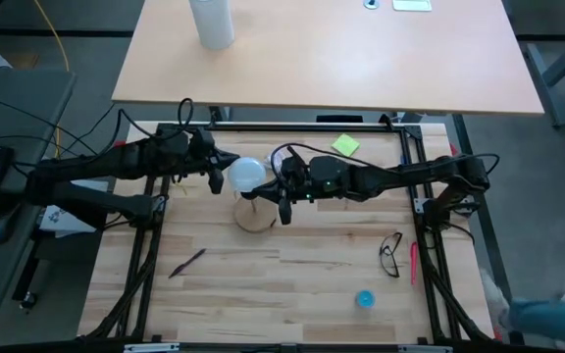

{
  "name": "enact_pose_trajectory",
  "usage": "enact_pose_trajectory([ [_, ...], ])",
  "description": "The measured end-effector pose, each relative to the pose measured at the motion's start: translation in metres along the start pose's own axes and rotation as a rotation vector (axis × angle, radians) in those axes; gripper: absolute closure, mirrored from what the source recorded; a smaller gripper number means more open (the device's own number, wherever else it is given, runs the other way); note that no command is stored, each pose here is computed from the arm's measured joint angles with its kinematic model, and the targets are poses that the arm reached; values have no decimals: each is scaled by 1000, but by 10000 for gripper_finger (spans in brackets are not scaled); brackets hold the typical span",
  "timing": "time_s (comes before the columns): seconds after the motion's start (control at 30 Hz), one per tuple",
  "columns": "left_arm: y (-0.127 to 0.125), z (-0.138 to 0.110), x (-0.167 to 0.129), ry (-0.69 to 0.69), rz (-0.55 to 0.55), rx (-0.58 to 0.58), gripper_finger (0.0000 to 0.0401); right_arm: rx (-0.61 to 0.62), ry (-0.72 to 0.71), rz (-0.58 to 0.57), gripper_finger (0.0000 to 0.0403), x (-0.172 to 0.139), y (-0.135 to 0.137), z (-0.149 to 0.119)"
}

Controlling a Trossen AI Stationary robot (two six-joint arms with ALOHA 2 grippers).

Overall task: Screw lightbulb
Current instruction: Remove the lightbulb from the lamp

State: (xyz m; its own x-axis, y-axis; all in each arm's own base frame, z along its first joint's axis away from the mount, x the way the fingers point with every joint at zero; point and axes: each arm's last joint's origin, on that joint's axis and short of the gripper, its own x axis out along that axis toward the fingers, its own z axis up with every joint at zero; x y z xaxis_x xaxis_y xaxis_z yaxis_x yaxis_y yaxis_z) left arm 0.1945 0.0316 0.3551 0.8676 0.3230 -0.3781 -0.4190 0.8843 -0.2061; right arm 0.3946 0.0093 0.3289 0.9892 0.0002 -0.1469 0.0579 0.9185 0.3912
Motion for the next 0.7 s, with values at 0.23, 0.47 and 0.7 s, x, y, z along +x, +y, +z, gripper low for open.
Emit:
enact_pose_trajectory([
  [0.23, -1, -5, -10, 32, -4, -30, 401, -17, -2, -12, 403, 0, -3, 1],
  [0.47, 1, -5, -24, 21, -12, -61, 401, -16, 0, -44, 403, -1, -8, 2],
  [0.7, 3, -7, -30, 35, -4, -85, 401, -21, -3, -79, 403, -4, -16, 8],
])
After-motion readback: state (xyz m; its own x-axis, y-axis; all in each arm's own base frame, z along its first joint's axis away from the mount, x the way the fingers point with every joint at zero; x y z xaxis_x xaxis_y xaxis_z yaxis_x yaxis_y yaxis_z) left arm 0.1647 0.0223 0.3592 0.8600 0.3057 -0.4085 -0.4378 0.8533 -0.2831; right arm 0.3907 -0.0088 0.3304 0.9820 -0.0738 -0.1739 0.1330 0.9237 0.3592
